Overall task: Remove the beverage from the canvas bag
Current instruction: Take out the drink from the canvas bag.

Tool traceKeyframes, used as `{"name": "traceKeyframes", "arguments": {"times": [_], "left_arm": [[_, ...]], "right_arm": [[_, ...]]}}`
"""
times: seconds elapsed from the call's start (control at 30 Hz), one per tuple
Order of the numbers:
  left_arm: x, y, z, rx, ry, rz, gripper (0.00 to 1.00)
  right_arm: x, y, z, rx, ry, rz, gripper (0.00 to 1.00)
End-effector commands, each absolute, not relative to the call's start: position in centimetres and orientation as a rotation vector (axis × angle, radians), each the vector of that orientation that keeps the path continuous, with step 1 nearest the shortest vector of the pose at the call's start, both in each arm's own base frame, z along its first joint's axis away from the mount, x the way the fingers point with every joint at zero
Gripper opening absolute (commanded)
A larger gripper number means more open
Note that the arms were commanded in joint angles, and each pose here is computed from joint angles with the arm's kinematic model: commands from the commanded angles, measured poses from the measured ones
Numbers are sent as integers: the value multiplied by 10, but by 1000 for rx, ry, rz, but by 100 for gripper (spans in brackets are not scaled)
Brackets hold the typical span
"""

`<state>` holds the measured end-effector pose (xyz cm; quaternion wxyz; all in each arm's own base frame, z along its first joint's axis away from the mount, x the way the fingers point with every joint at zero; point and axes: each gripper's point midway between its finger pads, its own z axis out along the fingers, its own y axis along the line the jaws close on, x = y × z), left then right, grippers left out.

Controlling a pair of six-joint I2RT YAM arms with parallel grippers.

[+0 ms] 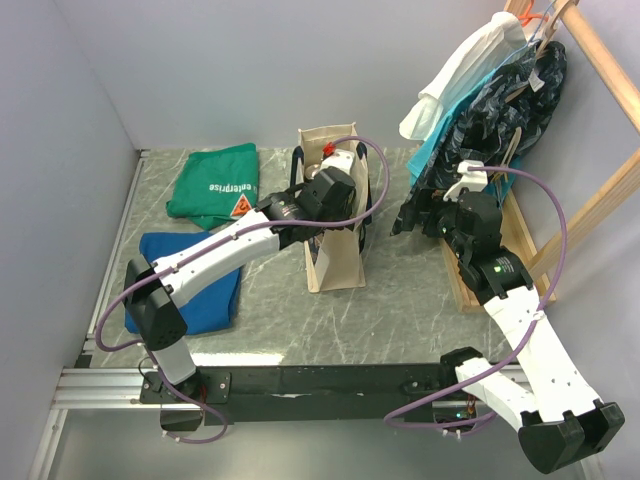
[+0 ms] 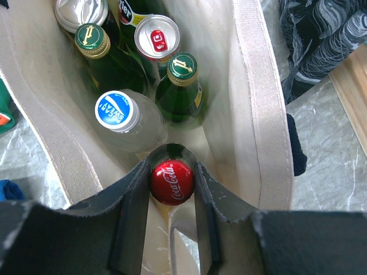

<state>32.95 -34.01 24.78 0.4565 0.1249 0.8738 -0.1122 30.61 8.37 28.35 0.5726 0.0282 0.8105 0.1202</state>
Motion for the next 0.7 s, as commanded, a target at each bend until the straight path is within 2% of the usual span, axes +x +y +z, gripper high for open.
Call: {"name": "traceKeyframes", "arguments": {"times": [0.0, 0.67], "left_arm": [[329, -344, 264, 327, 2114, -284, 1], [335, -344, 315, 275, 1966, -331, 1]], "right_arm": [[306, 83, 303, 62, 1846, 274, 100], [307, 82, 303, 65, 1841, 269, 100]]}}
